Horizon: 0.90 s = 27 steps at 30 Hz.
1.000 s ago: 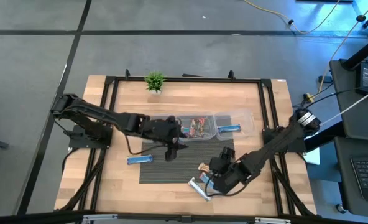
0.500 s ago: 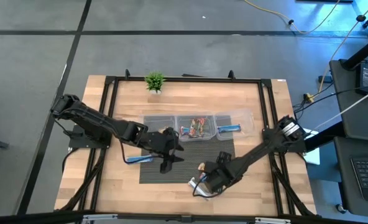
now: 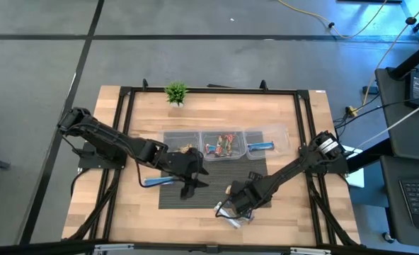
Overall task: Pick and place Granola Bars by type
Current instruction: Put the yellow granola bar into the left transparent bin
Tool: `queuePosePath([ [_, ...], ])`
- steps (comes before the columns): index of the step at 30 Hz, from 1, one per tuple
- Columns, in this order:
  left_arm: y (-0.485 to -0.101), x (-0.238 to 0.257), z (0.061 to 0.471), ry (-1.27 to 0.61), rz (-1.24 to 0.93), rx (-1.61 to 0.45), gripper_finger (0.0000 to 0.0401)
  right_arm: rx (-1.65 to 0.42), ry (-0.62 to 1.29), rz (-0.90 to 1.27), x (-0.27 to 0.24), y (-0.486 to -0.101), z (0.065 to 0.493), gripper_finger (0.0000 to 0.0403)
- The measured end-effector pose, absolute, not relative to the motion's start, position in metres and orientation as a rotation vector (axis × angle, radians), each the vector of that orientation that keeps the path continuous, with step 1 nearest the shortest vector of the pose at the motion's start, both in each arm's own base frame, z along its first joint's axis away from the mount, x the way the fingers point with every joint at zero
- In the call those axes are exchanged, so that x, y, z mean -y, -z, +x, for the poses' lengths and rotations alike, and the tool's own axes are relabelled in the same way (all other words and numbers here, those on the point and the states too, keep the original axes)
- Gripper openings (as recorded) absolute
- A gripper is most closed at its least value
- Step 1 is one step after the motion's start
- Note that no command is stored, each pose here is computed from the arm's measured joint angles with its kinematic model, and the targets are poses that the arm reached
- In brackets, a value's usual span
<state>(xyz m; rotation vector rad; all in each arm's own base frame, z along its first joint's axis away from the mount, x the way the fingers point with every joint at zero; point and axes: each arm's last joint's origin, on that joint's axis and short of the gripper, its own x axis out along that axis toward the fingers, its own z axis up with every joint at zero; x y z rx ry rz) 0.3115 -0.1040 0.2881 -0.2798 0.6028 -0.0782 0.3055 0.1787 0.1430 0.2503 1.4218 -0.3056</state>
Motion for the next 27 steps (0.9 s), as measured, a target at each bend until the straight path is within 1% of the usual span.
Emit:
queuePosePath([
  [5, -0.288, 0.107, 0.311, 0.171, -0.313, -0.632, 0.0207, -1.425, 0.316, 0.260, -0.178, -0.143, 0.305, 0.0084],
  [8, -0.288, 0.107, 0.311, 0.169, -0.312, -0.631, 0.0207, -1.416, 0.309, 0.268, -0.178, -0.148, 0.304, 0.0065],
  [10, -0.288, 0.106, 0.311, 0.160, -0.311, -0.629, 0.0205, -1.395, 0.296, 0.284, -0.177, -0.158, 0.303, 0.0063],
  [14, -0.288, 0.102, 0.312, 0.163, -0.264, -0.620, 0.0203, -1.299, 0.285, 0.327, -0.173, -0.188, 0.298, 0.0074],
  [17, -0.291, 0.098, 0.312, 0.166, -0.228, -0.607, 0.0203, -1.172, 0.296, 0.343, -0.168, -0.217, 0.291, 0.0074],
  [22, -0.296, 0.093, 0.311, 0.179, -0.172, -0.572, 0.0201, -0.935, 0.326, 0.347, -0.163, -0.264, 0.270, 0.0060],
  [27, -0.306, 0.095, 0.318, 0.211, -0.134, -0.438, 0.0202, -0.671, 0.351, 0.340, -0.163, -0.303, 0.249, 0.0069],
])
